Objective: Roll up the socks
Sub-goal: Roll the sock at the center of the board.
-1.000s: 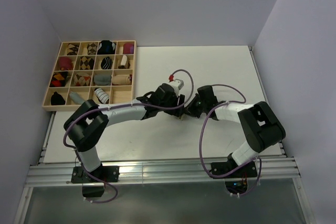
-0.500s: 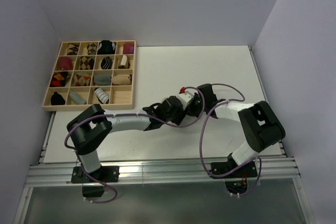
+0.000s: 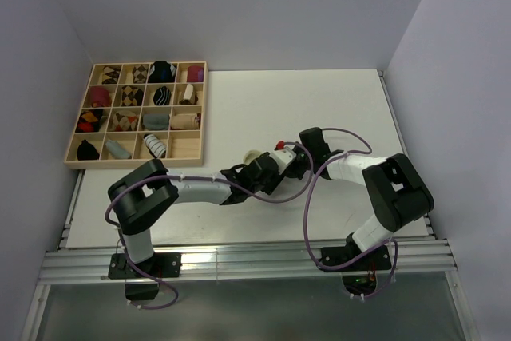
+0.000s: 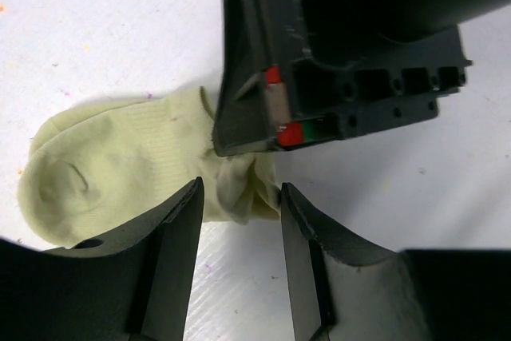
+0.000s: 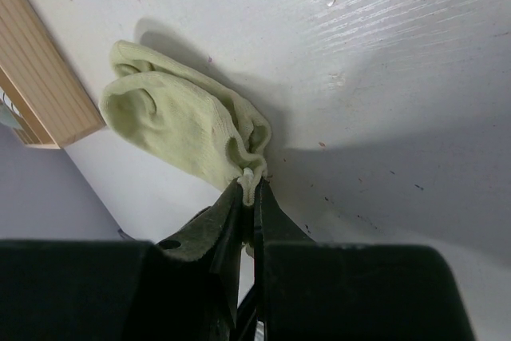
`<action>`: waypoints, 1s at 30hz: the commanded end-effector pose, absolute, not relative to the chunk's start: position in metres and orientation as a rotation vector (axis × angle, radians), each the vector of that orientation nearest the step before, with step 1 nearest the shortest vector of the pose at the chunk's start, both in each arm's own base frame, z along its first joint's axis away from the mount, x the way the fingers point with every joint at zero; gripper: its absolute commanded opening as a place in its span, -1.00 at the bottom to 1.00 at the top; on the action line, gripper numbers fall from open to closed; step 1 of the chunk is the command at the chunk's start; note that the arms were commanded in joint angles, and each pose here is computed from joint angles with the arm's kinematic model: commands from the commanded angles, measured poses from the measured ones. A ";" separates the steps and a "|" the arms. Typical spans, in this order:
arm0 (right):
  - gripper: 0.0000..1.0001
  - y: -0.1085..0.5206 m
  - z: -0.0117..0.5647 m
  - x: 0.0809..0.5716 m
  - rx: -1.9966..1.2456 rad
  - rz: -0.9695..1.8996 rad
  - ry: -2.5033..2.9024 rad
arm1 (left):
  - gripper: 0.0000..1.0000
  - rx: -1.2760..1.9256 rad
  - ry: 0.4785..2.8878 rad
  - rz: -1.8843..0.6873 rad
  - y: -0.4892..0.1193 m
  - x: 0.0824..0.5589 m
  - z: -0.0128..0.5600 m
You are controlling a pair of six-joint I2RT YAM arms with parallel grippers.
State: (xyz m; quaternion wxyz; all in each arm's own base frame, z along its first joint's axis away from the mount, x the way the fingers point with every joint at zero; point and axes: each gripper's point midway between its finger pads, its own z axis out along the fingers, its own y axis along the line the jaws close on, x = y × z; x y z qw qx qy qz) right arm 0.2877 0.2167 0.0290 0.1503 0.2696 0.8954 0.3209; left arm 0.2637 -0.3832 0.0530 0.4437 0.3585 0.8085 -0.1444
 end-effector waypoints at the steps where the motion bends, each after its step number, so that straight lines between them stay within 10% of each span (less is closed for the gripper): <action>1: -1.00 0.224 0.044 0.297 0.756 0.961 2.542 | -0.03 0.901 1.945 -0.372 -0.397 0.261 0.059; 30: -1.00 0.224 0.044 0.292 0.748 0.974 2.544 | -0.24 0.765 1.960 -0.160 -0.384 0.277 0.046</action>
